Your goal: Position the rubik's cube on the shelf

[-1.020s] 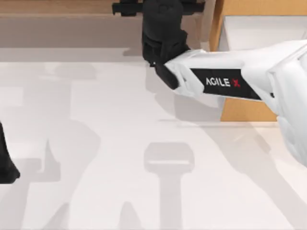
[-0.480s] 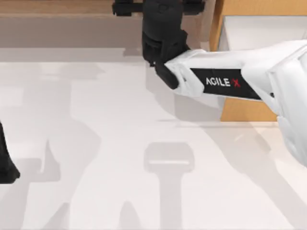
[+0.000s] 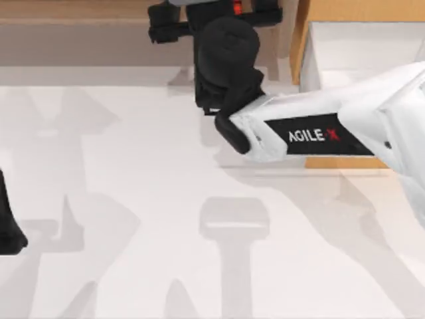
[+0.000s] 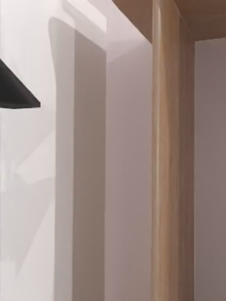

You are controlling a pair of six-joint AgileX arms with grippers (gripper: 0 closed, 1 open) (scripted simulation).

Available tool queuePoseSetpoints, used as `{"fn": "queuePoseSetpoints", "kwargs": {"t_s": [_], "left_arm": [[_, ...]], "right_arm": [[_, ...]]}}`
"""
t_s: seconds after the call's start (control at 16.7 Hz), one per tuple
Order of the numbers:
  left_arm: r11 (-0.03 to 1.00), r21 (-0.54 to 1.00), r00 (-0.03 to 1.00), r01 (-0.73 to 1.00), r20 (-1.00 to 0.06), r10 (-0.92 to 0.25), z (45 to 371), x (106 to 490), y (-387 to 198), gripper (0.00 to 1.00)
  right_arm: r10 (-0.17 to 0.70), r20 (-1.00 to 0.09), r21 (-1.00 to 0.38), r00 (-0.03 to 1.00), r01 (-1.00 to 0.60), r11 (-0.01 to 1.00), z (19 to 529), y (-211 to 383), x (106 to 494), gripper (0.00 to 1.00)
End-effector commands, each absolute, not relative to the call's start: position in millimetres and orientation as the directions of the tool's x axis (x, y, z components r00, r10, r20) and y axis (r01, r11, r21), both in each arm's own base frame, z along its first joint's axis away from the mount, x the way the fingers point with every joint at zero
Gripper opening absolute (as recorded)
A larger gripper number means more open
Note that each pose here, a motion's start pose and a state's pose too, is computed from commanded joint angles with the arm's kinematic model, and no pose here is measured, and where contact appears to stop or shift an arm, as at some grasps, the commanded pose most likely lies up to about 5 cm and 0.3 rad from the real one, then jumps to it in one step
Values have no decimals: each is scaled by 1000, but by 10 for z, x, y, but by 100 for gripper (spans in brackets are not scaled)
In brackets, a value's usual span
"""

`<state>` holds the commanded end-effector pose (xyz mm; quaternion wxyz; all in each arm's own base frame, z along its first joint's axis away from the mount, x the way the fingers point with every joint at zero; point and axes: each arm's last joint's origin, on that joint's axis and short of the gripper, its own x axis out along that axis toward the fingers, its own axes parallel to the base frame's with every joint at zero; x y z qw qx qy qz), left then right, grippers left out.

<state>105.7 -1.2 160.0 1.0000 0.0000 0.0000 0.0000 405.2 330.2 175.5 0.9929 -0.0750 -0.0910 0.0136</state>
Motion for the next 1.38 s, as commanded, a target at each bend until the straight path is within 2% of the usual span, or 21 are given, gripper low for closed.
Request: {"fn": "queuePoseSetpoints", "kwargs": {"t_s": [0.18,0.3,0.42,0.66,0.84,1.02,1.2,1.38], "left_arm": [[1000,0,1000,0,0,0,1600,1057,-12,100],[1000,0,1000,0,0,0,1600,1057,-12,100],[1000,0,1000,0,0,0,1600,1057,-12,100],[1000,0,1000,0,0,0,1600,1057,-12,100],[1000,0,1000,0,0,0,1600,1057,-12,100],[1000,0,1000,0,0,0,1600,1057,-12,100],[1000,0,1000,0,0,0,1600,1057,-12,100],[1000,0,1000,0,0,0,1600,1057,-12,100]], "right_arm": [[77,211,-349,974,2,937,1615,3146,3652,100],[101,207,-505,973,18,863,1441,2914,3362,100],[125,179,-661,976,25,750,1239,2603,3062,100],[157,102,-899,982,24,437,973,1890,2514,100],[140,65,-972,988,31,233,936,1423,2280,100],[77,35,-995,996,28,91,926,1038,2221,100],[9,11,-1000,1000,11,15,907,779,2255,100],[-10,0,-1000,1000,0,0,892,713,2275,100]]}}
